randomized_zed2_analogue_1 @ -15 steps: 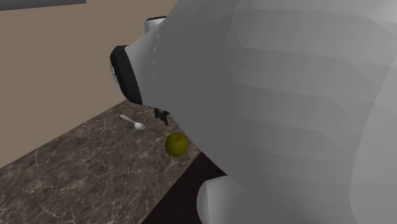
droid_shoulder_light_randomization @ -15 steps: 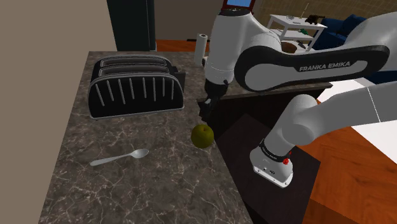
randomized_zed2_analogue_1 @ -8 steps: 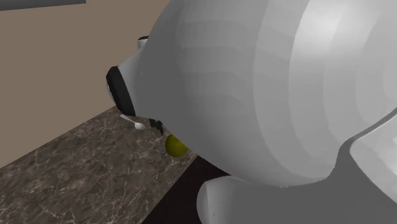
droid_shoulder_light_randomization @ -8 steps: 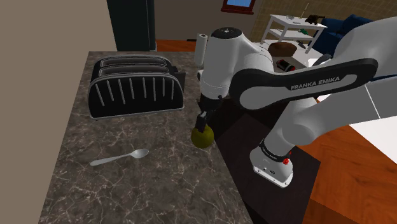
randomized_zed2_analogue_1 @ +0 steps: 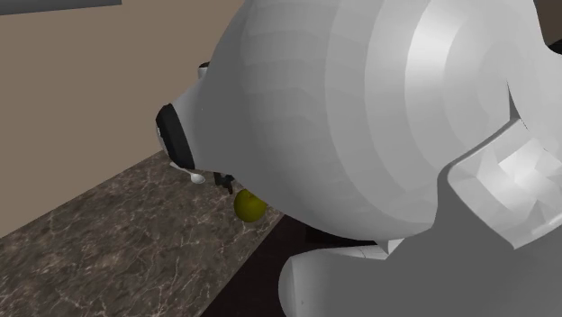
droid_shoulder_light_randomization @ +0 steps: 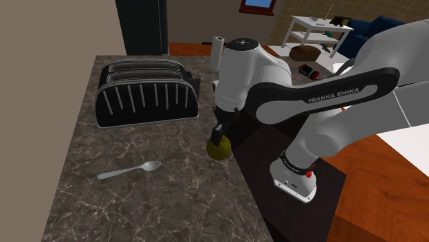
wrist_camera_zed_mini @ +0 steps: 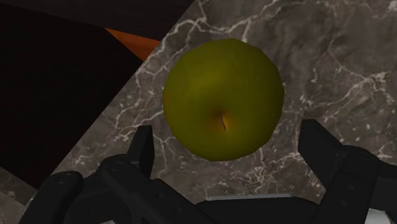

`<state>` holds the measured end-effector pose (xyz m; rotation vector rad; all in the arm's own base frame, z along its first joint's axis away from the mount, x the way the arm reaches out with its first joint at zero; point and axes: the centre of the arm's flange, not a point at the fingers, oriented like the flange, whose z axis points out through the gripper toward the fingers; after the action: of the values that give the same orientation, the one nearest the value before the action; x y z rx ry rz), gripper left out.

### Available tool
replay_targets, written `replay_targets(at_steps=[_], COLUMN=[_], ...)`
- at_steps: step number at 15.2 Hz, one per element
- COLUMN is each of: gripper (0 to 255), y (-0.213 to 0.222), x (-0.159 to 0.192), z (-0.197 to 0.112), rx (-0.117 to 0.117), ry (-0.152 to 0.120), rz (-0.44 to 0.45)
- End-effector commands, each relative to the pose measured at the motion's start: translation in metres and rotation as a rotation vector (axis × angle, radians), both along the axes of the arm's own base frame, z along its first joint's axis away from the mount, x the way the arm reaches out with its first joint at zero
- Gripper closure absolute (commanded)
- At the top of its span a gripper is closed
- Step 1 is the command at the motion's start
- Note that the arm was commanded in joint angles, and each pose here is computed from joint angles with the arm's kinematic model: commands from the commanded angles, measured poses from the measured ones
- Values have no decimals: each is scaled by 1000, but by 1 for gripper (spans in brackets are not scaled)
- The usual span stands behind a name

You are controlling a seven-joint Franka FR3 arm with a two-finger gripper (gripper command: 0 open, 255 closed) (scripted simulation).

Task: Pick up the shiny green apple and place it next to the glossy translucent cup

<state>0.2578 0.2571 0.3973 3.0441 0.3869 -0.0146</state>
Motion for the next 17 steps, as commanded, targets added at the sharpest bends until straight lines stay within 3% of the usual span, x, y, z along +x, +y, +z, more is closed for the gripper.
replay_targets(at_steps=[1, 2, 3, 12, 17], gripper=[0, 0, 255, 255, 255], y=[0, 0, 0, 0, 0], x=[0, 0, 0, 0, 0], z=[0, 0, 0, 0, 26], rx=[0, 0, 0, 0, 0], ry=[0, 0, 0, 0, 0], rz=[0, 0, 0, 0, 0])
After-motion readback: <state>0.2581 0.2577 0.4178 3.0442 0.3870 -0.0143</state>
